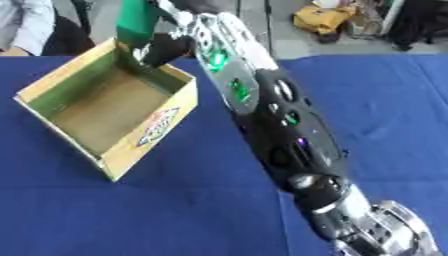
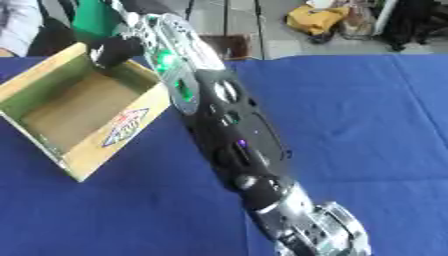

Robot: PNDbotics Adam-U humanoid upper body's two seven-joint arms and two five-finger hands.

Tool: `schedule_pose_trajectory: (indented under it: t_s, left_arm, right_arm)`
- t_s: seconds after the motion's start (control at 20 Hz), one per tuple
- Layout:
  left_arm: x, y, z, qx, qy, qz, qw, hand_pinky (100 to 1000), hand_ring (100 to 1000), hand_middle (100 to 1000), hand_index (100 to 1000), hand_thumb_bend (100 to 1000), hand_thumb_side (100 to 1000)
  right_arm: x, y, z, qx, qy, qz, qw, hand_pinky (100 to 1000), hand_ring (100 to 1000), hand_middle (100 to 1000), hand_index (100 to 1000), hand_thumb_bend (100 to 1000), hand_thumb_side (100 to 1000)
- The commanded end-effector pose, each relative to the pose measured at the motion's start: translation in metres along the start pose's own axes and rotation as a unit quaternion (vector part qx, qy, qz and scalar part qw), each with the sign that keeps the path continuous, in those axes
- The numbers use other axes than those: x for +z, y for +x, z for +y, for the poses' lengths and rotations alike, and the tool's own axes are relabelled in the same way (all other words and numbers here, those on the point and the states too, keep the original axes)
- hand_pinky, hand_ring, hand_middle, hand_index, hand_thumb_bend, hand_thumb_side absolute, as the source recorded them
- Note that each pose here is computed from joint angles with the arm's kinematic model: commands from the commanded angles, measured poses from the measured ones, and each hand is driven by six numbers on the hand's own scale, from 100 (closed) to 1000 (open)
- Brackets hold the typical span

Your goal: Pick up objects on the table and place them in the box.

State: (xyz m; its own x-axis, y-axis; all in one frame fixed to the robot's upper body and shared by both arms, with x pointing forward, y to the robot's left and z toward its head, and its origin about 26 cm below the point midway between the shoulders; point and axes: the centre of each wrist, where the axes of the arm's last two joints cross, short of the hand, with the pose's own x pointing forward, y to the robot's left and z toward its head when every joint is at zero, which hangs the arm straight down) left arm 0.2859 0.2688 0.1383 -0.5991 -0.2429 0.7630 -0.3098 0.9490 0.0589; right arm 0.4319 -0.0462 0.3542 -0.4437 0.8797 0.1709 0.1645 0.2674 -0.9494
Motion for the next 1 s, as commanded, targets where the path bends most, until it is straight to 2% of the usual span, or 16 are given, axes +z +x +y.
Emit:
schedule_pose_trajectory:
  t_s: [0.05,0.3,0.6,1.0]
  left_arm:
    - [-0.005,0.005,0.001,0.0,-0.007,-0.015,1.0,243,633,677,848,210,923]
    - [-0.008,0.008,-0.002,0.005,-0.012,-0.022,1.0,243,633,677,848,212,924]
    - [-0.009,0.009,-0.003,0.009,-0.014,-0.024,1.0,242,633,677,848,212,923]
    - [-0.01,0.01,-0.005,0.012,-0.018,-0.027,0.999,242,633,677,848,212,923]
  right_arm:
    - [-0.004,0.011,0.003,0.002,-0.018,0.006,1.0,748,820,615,710,100,307]
    - [-0.01,0.017,0.026,-0.012,-0.028,0.025,0.999,757,825,612,711,100,314]
    - [-0.014,0.019,0.053,0.013,-0.021,0.038,0.999,753,824,614,710,100,312]
    - [-0.015,0.026,0.076,0.018,0.004,0.044,0.999,749,825,615,709,100,305]
